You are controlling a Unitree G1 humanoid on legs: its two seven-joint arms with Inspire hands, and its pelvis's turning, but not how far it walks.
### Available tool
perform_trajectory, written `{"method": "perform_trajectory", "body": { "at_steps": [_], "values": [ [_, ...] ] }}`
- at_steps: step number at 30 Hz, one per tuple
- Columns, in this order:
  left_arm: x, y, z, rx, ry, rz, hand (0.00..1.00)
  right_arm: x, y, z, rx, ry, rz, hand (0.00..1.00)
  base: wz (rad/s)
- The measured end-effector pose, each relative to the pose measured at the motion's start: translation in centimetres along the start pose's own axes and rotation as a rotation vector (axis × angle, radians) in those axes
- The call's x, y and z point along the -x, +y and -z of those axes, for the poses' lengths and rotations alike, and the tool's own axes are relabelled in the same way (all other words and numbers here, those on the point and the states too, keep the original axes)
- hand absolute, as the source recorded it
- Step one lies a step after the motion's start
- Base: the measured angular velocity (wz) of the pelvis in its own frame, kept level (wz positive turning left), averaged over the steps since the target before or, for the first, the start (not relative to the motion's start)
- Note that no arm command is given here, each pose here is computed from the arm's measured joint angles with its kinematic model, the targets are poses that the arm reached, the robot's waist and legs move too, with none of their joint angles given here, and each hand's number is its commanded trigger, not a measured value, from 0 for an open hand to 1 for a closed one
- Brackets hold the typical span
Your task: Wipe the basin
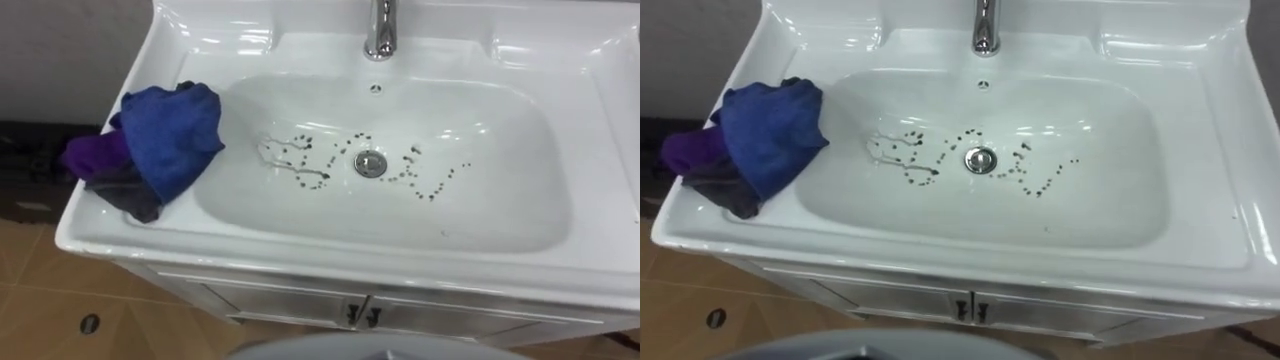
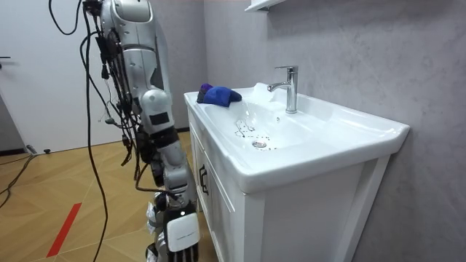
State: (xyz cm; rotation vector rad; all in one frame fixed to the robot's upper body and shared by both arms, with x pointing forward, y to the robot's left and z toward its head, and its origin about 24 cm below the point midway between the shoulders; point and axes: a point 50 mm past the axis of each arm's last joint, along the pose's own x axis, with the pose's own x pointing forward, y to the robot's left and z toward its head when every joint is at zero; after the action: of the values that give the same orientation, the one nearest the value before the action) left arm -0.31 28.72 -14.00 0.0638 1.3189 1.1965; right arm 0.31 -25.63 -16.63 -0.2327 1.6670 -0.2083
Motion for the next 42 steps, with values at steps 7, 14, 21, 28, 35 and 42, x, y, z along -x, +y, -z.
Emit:
{"method": "perform_trajectory", "body": {
  "at_steps": [7, 14, 21, 28, 35, 42],
  "values": [
    [0.5, 2.6, -6.5, 0.312, -0.183, -0.22, 0.0, 0.2, -1.6, -1.4, -0.053, -0.1, 0.08, 0.0, 0.08],
    [2.1, 6.6, -12.4, 0.573, -0.389, -0.371, 0.0, 0.3, -2.3, -1.3, -0.072, -0.155, 0.102, 0.0, 0.03],
    [5.1, 10.8, -19.7, 0.836, -0.617, -0.431, 0.0, 0.4, -2.9, -1.3, -0.094, -0.182, 0.108, 0.0, 0.0],
    [12.7, 13.4, -24.4, 1.064, -1.037, -0.329, 0.0, 0.4, -3.3, -1.5, -0.104, -0.228, 0.114, 0.0, 0.02],
    [19.0, 12.8, -25.4, 1.235, -1.266, -0.025, 0.0, 0.5, -3.2, -2.2, -0.064, -0.26, 0.112, 0.0, -0.03],
    [19.7, 8.7, -25.4, 0.487, -1.735, -0.607, 0.0, 0.2, -2.8, -0.7, -0.079, -0.214, 0.084, 0.0, -0.05]
  ]
}}
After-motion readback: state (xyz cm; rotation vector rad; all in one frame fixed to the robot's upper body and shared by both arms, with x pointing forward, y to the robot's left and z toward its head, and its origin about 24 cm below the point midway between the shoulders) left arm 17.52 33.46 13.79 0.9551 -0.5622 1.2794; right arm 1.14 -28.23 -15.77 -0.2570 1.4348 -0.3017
